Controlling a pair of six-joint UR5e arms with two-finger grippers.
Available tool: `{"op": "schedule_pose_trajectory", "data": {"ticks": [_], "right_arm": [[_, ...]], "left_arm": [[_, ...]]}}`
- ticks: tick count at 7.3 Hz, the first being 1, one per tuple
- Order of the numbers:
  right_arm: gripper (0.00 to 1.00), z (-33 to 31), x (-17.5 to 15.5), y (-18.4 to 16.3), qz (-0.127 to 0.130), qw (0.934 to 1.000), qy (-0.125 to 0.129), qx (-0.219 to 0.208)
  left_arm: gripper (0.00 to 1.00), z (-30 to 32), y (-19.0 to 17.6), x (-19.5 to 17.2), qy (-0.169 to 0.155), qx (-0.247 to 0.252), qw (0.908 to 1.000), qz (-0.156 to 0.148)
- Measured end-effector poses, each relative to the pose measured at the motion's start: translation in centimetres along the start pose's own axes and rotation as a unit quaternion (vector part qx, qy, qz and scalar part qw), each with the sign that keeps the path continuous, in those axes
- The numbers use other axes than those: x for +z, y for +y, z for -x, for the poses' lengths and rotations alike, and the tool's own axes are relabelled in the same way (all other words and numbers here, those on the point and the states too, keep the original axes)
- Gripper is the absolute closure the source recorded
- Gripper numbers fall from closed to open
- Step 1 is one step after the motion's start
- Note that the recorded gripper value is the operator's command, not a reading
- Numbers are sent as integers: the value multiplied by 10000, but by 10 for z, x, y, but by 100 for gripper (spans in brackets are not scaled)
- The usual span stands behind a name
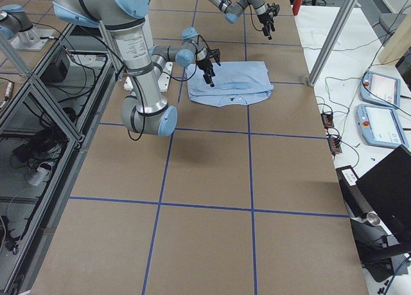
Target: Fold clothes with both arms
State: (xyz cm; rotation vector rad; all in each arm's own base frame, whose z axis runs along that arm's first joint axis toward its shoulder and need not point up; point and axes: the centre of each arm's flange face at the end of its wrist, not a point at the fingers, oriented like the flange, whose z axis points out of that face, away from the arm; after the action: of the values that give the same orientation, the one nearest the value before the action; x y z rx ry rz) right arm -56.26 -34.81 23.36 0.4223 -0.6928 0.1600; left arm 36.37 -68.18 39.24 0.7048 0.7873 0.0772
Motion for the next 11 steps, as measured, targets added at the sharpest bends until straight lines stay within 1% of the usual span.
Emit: {"op": "schedule_pose_trajectory", "data": {"ticks": [1,2,4,5,7,11], "right_arm": [[47,14,12,-12,-3,9998,91,-173],[50,26,23,-18,6,9994,179,-308],[53,37,35,-21,33,9988,286,-405],[66,42,42,-21,53,9985,349,-426],[100,48,49,-21,77,9981,416,-451],[100,39,52,-27,55,9975,477,-518]], "left_arm": [[0,0,3,-2,33,-2,10000,10],[0,1,5,-3,43,-3,10000,14],[0,0,6,-3,50,-1,10000,20],[0,0,6,-3,49,-1,10000,21],[0,0,7,-3,47,0,10000,26],[0,-2,9,-2,60,-53,10000,38]]}}
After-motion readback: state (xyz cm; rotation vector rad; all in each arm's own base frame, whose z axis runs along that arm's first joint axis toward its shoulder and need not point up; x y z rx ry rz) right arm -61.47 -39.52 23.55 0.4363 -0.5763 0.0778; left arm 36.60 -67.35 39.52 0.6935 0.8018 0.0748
